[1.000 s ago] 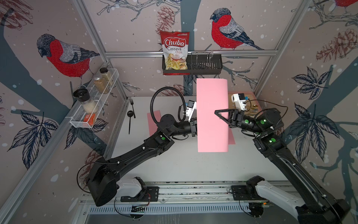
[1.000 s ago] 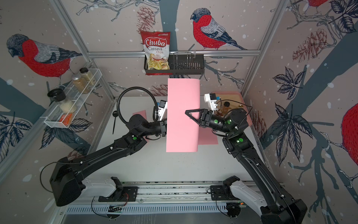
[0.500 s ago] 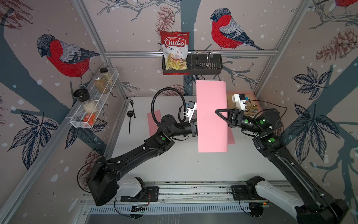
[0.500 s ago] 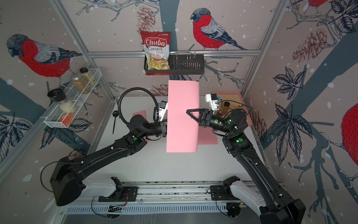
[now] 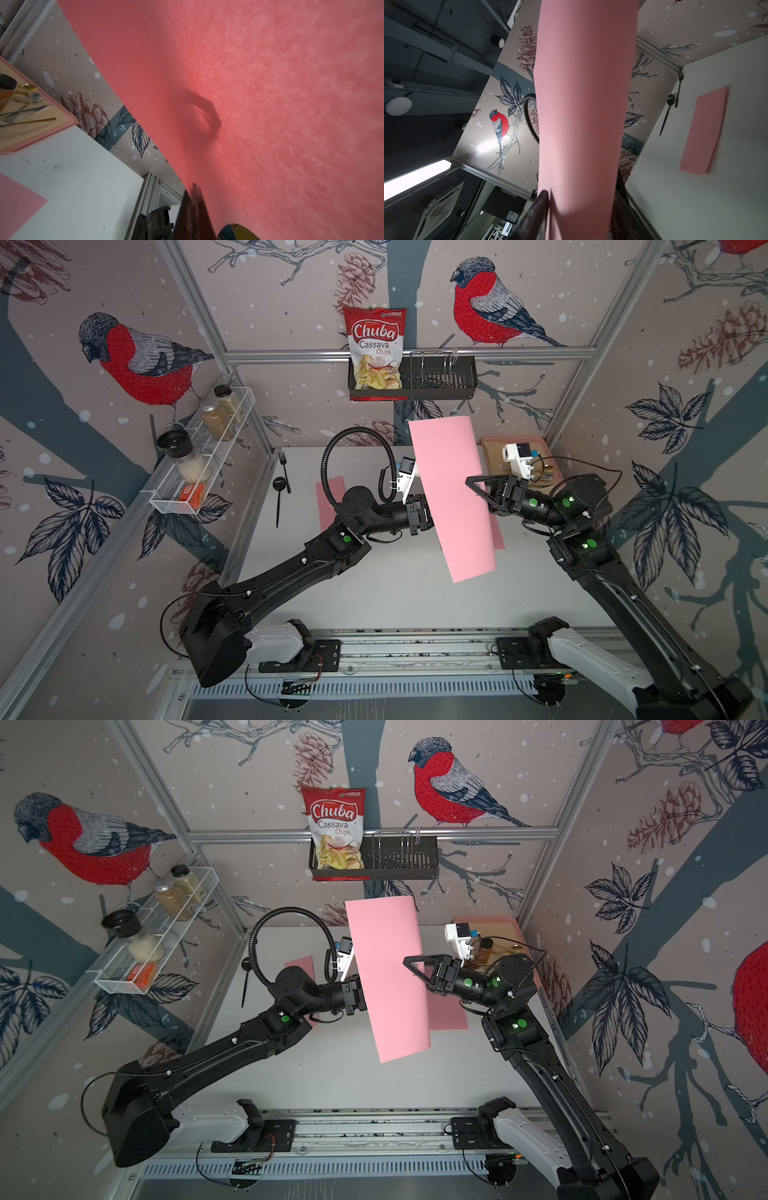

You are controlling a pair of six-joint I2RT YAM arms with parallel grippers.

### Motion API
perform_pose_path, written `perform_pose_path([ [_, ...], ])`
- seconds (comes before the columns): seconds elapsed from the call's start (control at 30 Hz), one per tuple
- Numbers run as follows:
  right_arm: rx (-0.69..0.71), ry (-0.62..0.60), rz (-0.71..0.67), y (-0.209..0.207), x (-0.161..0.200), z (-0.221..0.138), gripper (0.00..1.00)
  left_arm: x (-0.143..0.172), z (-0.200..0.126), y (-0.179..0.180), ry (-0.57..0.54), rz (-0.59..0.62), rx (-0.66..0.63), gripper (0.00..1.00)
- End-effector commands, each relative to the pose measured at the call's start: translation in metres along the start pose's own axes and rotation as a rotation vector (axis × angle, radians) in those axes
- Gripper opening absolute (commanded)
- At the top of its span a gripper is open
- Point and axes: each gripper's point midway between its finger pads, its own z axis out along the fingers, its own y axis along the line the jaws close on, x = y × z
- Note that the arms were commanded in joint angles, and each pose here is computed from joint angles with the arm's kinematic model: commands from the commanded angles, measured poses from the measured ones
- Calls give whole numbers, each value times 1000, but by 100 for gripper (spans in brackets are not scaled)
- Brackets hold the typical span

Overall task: Fold the rectangular paper in half along the long edge
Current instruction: Fold the paper.

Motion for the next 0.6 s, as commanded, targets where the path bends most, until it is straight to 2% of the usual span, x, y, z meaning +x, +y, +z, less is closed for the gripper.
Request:
perform_pose_path([
  [0.0, -24, 1, -37, 9, 0, -1, 39, -1, 0, 0, -8, 29, -6, 0],
  [0.07, -24, 0, -38, 10, -1, -1, 36, -2, 0, 1, -9, 29, -14, 0],
  [0.3, -24, -2, -36, 9, -1, -1, 33, -8, -4, 1, -35, 48, -60, 1],
  [0.47, -24, -3, -34, 9, -2, -1, 33, -17, -12, 3, -69, 75, -130, 26],
  [0.57, -30, -4, -33, 10, -2, -2, 33, -24, -23, 4, -94, 95, -178, 28],
])
